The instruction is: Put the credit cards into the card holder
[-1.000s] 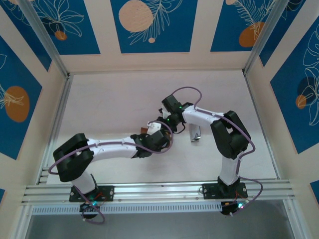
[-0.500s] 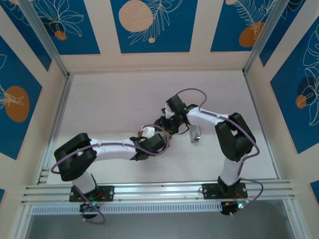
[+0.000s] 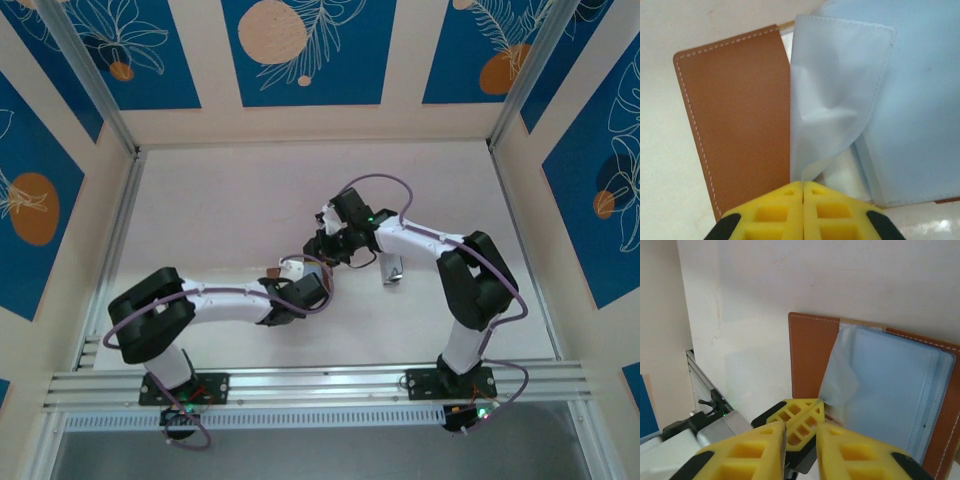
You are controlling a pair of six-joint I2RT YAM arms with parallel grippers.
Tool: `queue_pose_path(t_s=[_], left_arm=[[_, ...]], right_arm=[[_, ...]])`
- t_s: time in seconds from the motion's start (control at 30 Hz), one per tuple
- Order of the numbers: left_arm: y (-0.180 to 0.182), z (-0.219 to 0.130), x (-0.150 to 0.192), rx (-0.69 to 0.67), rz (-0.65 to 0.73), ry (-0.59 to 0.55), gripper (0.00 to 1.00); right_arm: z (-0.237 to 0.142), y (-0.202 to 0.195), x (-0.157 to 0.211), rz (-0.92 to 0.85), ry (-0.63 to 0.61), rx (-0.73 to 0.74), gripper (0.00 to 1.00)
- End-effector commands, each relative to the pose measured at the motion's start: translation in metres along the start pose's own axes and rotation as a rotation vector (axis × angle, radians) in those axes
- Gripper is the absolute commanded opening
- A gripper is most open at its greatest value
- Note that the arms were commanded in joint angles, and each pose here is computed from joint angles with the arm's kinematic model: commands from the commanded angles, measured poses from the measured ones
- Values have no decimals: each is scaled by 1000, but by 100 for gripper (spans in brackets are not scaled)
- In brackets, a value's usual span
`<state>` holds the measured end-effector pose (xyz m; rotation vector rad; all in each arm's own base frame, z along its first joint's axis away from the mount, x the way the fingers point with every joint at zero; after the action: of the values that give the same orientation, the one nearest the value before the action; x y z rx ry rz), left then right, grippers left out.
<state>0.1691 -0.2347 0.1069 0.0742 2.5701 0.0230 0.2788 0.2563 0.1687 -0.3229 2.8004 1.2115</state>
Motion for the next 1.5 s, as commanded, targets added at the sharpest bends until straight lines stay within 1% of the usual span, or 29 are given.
queue_pose_path(t_s=[0.0,0.07,0.17,0.27,0.5,0.67,0.87,0.97,1.1,1.3,1.37,1.47], left_arm=[[8,-3,3,-19,-13,17,7],[10,-4,3,-15,-24,7,7],[12,-7,3,-3,-33,-4,8],[13,-9,1,8,-30,-13,9],[22,-22,-4,6,-43,-61,14],[37,-27,-2,-87,-62,-80,25],[54,-22,8,-207,-96,-45,29],[63,-21,6,-229,-130,-23,29],[66,-38,-10,-165,-130,-57,29],[53,-88,-53,-32,-64,-138,29],[42,-99,-67,24,-33,-139,29],[20,-99,-81,85,5,-100,29]], right_arm=[[16,-7,6,32,63,58,15],[24,-13,8,50,78,97,9],[32,-23,9,76,92,139,5],[41,-30,12,87,116,187,2],[52,-40,17,104,138,256,1],[54,-43,18,112,144,259,1],[53,-40,16,104,147,254,1],[53,-39,15,97,146,251,1],[53,-40,15,96,150,256,0],[52,-41,16,94,145,266,1],[52,-41,16,92,142,267,1],[51,-42,17,94,141,269,1]])
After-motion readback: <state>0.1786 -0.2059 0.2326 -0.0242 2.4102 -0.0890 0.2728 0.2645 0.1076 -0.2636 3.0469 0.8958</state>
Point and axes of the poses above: each hand's point on the last joint's axis, 136 mm out from that joint toward the fingers, its own z axis out along the fingers, its own y axis along the line the jaws close on, x = y × z, the point moved 10 cm from there along -z, back along the fingers, and after that the axes turned 5 degrees about -z, right-handed, at the moved point
